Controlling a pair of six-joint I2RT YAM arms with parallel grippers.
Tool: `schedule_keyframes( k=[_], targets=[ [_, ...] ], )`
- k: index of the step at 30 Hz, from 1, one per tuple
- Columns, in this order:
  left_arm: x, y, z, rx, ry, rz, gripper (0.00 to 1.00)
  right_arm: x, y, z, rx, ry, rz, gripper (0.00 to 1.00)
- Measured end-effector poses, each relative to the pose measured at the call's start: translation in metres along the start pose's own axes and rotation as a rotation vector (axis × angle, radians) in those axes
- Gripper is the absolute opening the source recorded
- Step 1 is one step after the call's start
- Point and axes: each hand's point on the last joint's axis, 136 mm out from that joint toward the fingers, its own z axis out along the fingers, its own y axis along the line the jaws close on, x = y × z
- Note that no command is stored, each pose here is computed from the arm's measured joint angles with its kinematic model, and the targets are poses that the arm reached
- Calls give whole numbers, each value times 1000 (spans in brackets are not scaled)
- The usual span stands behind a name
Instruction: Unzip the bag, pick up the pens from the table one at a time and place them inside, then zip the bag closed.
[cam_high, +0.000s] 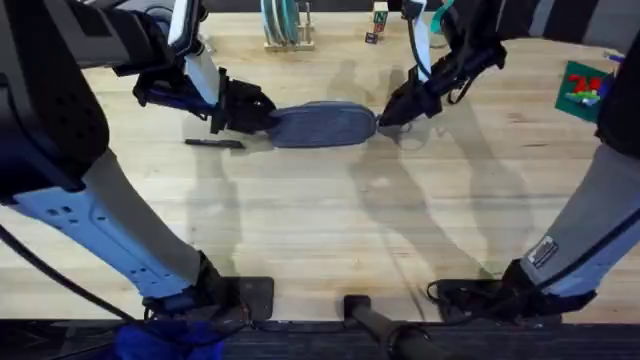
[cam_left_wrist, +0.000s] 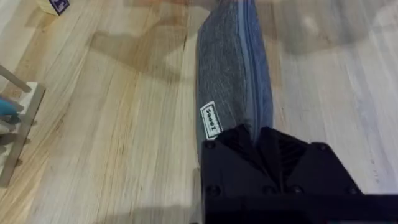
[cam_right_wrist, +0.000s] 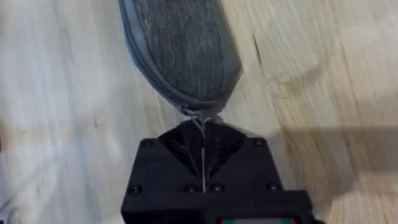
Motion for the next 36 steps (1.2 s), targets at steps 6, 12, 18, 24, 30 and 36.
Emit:
schedule_keyframes(
  k=[6,12,18,24,30,36],
  targets=[
    [0,0,0,0,1,3,41,-6,8,-10,-26,15,34,31],
    [0,0,1,2,3,4,41,-12,21,-22,-65,36,74,31],
    [0,0,1,3,7,7,41,-24,26,-21,-73,43,44,31],
    [0,0,1,4,8,7,41,-38,43,-16,-109,70,20,31],
    [0,0,1,5,8,8,41,-56,51,-16,-110,74,-29,30],
    [0,0,1,5,8,8,41,-61,54,-12,-112,76,-49,31]
  ],
)
